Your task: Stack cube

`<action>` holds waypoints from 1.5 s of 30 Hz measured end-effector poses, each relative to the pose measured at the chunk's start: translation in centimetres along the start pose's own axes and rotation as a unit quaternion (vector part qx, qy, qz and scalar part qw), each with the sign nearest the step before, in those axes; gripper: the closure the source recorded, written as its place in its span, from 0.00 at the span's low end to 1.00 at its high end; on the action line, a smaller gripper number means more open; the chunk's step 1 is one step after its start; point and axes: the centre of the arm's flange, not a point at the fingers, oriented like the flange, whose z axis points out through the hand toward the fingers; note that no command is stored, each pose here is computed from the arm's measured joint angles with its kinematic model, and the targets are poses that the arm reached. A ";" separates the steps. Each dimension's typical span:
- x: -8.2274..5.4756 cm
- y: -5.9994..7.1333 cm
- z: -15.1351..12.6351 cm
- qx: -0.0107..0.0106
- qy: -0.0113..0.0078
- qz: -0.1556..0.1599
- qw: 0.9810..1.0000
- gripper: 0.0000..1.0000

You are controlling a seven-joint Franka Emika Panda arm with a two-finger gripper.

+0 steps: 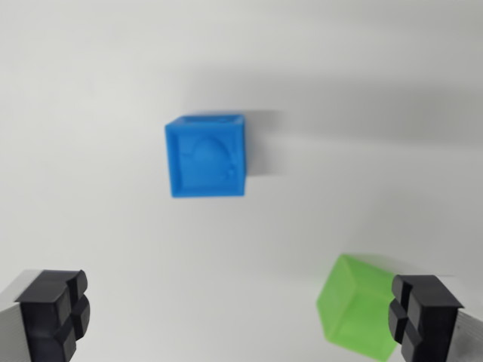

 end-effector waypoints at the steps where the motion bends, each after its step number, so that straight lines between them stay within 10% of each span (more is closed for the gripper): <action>1: -0.1 -0.1 0.4 0.000 0.000 -0.002 1.000 0.00; 18: -2.0 -1.8 7.3 -0.009 -0.004 -0.028 1.000 0.00; 45: -2.0 -1.5 17.2 -0.009 -0.004 -0.028 1.000 0.00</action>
